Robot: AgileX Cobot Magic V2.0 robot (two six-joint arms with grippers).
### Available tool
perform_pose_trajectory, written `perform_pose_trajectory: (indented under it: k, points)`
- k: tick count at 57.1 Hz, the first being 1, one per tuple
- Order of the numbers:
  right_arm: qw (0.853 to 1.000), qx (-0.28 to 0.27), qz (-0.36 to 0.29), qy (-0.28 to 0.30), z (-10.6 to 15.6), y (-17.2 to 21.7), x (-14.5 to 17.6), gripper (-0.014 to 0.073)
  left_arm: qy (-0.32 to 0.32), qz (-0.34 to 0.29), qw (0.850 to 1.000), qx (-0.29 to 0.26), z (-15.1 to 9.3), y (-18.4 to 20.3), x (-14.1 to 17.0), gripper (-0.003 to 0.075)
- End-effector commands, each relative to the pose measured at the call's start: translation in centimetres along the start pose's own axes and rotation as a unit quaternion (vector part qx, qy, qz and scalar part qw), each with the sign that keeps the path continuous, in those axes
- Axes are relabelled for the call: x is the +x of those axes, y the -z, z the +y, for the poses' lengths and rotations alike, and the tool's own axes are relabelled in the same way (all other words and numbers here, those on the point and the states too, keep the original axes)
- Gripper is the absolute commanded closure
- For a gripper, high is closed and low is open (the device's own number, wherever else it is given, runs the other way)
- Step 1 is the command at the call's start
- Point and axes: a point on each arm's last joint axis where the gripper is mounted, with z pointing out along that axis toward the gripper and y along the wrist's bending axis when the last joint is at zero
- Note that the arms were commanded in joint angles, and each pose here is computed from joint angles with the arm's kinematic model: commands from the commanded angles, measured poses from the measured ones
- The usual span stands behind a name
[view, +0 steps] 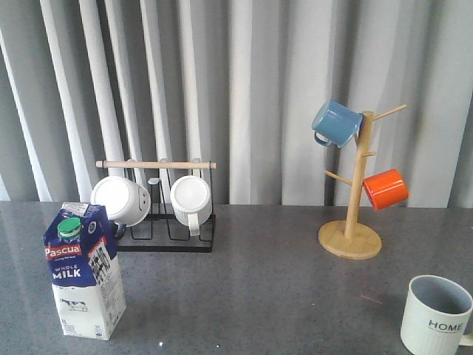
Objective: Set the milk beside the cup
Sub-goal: 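Move the right gripper down toward the white HOME mug handle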
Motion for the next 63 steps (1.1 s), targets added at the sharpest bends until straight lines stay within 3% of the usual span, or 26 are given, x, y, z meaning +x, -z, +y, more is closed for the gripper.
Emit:
perform_pose_trajectory:
  k: [1, 7, 17, 22, 29, 46, 63]
  points:
    - [0.999, 0.005, -0.054, 0.0, -0.2, 0.4, -1.8, 0.0538, -0.005, -0.032, 0.999, 0.006, -0.2, -0.5, -1.3, 0.0657]
    - [0.998, 0.005, -0.055, 0.002, -0.2, 0.4, -1.9, 0.0435, -0.022, -0.008, 1.0, 0.004, -0.2, -1.5, -0.7, 0.0547]
    - [0.998, 0.009, -0.054, 0.013, -0.3, 0.4, -1.8, 0.0171, -0.023, 0.019, 1.0, 0.002, -0.1, -3.1, 0.1, 0.0278]
    - [0.998, 0.008, -0.054, 0.012, -0.3, 0.4, -1.8, 0.006, -0.023, 0.026, 0.999, 0.001, -0.1, -3.6, 0.4, 0.0206]
    - [0.998, 0.007, -0.054, 0.007, -0.2, 0.4, -1.9, -0.0002, -0.023, 0.031, 0.999, 0.001, -0.1, -3.7, 0.5, 0.0183]
    - [0.997, 0.009, -0.071, 0.012, -0.3, 0.5, -2.1, 0.0025, -0.023, 0.031, 0.999, 0.001, -0.1, -3.7, 0.5, 0.0186]
    - [0.992, 0.015, -0.084, 0.091, -0.1, -1.4, 0.1, 0.003, -0.023, 0.031, 0.999, 0.001, -0.1, -3.7, 0.5, 0.0186]
